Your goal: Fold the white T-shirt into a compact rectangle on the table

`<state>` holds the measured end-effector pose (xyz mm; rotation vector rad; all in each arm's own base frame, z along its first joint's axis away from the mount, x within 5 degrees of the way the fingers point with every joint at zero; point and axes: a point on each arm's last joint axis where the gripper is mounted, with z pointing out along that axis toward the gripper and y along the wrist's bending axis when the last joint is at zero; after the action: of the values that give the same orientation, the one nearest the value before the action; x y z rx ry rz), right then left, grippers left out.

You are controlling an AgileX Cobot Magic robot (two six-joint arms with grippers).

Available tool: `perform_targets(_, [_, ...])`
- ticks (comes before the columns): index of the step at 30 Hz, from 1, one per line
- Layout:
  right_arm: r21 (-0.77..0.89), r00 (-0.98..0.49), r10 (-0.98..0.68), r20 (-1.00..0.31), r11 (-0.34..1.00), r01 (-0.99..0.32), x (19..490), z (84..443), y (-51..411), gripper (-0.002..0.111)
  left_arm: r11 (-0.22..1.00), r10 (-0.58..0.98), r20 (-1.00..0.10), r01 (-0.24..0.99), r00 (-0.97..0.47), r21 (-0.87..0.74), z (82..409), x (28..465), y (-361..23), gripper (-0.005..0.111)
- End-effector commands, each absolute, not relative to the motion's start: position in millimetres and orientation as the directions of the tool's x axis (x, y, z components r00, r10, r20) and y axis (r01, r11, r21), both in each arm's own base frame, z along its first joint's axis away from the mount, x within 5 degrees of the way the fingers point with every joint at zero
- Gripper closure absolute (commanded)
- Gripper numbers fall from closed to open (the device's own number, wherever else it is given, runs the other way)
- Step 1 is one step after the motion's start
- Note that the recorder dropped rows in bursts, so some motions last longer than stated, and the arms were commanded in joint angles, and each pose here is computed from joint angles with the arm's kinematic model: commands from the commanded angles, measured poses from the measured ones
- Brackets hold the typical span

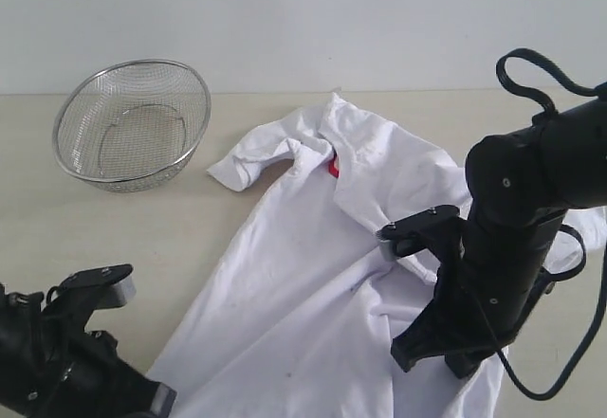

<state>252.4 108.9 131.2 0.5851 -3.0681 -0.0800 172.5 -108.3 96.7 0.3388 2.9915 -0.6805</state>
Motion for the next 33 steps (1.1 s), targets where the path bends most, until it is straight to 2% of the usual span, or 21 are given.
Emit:
perform_targets(1, [-0.004,-0.921,-0.381,0.075,0.924,-0.382,248.7,131.7,101.2,0.109,0.916,0.250,-0.058,0.256,-0.966,-0.311,80.4,146.7,-88.4,0.102])
perform_targets(8, [-0.109,-0.927,-0.344,0.152,0.926,-0.361,246.6,133.1,87.0,0.109,0.913,0.231,-0.098,0.251,-0.968,-0.321,88.6,143.7,-87.6,0.102])
perform_targets(14, [-0.124,-0.956,-0.206,0.208,0.964,-0.235,250.7,135.4,51.8,0.109,0.911,0.239,-0.106,0.260,-0.965,-0.321,89.4,143.9,-87.7,0.102])
perform_targets(16, [-0.099,-0.957,-0.242,0.158,0.961,-0.259,252.3,142.4,52.5,0.109,0.886,0.312,-0.150,0.344,-0.938,-0.312,92.0,145.7,-88.4,0.102])
perform_targets(22, [-0.027,-0.912,-0.344,-0.222,0.937,-0.347,255.4,187.4,86.9,0.109,0.854,0.232,-0.351,0.363,-0.907,-0.372,131.4,175.7,-105.0,0.102])
perform_targets(26, [-0.034,-0.845,-0.391,-0.365,0.912,-0.408,258.4,202.6,99.0,0.107,0.839,0.200,-0.468,0.397,-0.861,-0.372,158.5,196.2,-113.0,0.102])
perform_targets(27, [-0.033,-0.829,-0.399,-0.391,0.907,-0.421,260.6,204.1,100.6,0.105,0.837,0.196,-0.485,0.404,-0.852,-0.370,163.0,200.8,-114.9,0.102])
perform_targets(30, [-0.033,-0.801,-0.411,-0.435,0.896,-0.442,271.5,204.5,106.2,0.086,0.830,0.186,-0.530,0.421,-0.827,-0.365,175.1,218.6,-121.9,0.102])
perform_targets(31, [-0.034,-0.795,-0.408,-0.448,0.897,-0.441,276.6,204.2,108.1,0.074,0.829,0.184,-0.540,0.425,-0.821,-0.364,177.9,225.5,-124.6,0.102])
perform_targets(33, [-0.032,-0.794,-0.401,-0.456,0.899,-0.436,285.4,201.7,111.7,0.057,0.819,0.184,-0.550,0.436,-0.815,-0.372,181.9,238.2,-131.0,0.102])
